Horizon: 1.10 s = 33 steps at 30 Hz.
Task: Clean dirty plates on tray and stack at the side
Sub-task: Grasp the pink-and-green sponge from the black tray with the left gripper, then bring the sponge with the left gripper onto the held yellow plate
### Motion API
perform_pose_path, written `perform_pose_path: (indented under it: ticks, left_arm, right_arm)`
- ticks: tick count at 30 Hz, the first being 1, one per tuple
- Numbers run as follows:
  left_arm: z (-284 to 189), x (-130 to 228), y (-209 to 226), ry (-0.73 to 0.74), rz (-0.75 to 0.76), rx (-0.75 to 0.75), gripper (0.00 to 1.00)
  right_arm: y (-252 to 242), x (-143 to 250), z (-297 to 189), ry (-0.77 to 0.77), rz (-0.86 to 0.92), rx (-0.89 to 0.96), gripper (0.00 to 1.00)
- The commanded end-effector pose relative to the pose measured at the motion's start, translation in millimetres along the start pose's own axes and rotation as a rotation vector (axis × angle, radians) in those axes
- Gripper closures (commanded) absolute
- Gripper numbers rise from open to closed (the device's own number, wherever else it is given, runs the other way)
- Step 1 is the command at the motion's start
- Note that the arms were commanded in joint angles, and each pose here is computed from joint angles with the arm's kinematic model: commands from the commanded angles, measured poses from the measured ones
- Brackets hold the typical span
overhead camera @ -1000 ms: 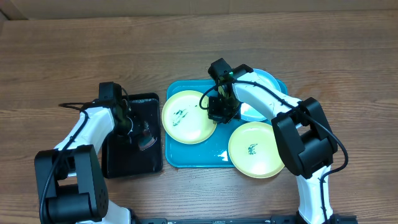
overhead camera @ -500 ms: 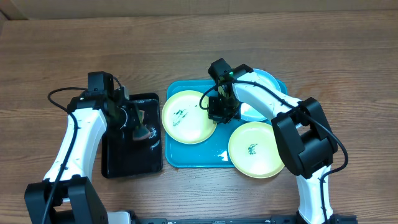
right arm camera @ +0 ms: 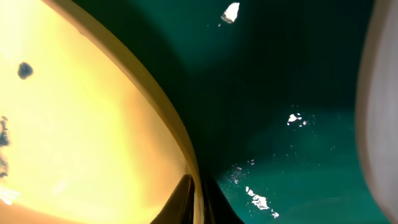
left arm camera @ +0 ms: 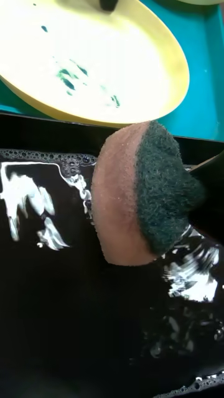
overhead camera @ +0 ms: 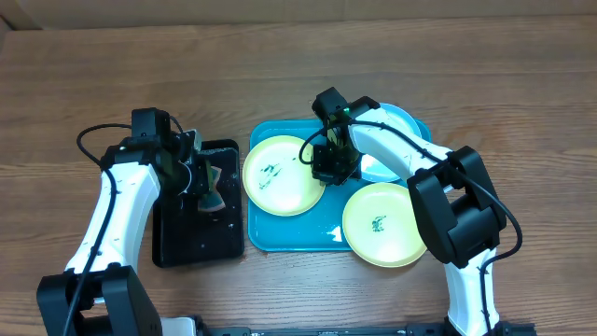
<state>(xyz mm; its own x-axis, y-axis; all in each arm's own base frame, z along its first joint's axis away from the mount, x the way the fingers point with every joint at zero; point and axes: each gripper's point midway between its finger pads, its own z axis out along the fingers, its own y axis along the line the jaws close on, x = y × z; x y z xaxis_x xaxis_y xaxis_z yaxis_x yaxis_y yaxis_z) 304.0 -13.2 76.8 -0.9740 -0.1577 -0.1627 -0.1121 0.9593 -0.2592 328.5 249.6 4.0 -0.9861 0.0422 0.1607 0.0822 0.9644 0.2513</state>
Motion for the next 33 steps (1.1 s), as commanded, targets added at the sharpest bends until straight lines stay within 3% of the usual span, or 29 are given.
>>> perform_pose_path:
  ticks: [1, 11, 14, 17, 21, 23, 28, 33]
  left_arm:
    - [-10, -8, -9, -0.041, 0.048, 0.029, 0.96]
    - [-10, -8, -9, -0.040, 0.051, 0.031, 0.96]
    - [-13, -8, -27, -0.048, 0.063, 0.132, 0.96]
    - [-13, -16, -19, -0.079, 0.040, 0.055, 0.96]
    - [-20, -15, -31, -0.081, 0.082, 0.067, 0.96]
    - [-22, -17, -44, -0.092, 0.108, 0.106, 0.96]
    - [-35, -24, -108, -0.128, 0.188, 0.365, 0.96]
    - [-28, -22, -128, -0.119, 0.197, 0.368, 0.96]
  right_arm:
    - [-26, -5, 23, -0.011, 0.008, 0.122, 0.94]
    - [-26, -5, 23, -0.011, 0.008, 0.122, 0.94]
    - [-26, -5, 23, -0.011, 0.008, 0.122, 0.94]
    - [-26, -5, 23, -0.011, 0.008, 0.122, 0.94]
    - [-28, -2, 22, 0.005, 0.000, 0.131, 0.94]
    - [-28, -2, 22, 0.004, -0.009, 0.130, 0.94]
    - [-28, -4, 18, -0.013, -0.010, 0.135, 0.96]
    - [-37, -7, 4, -0.065, 0.058, 0.195, 0.96]
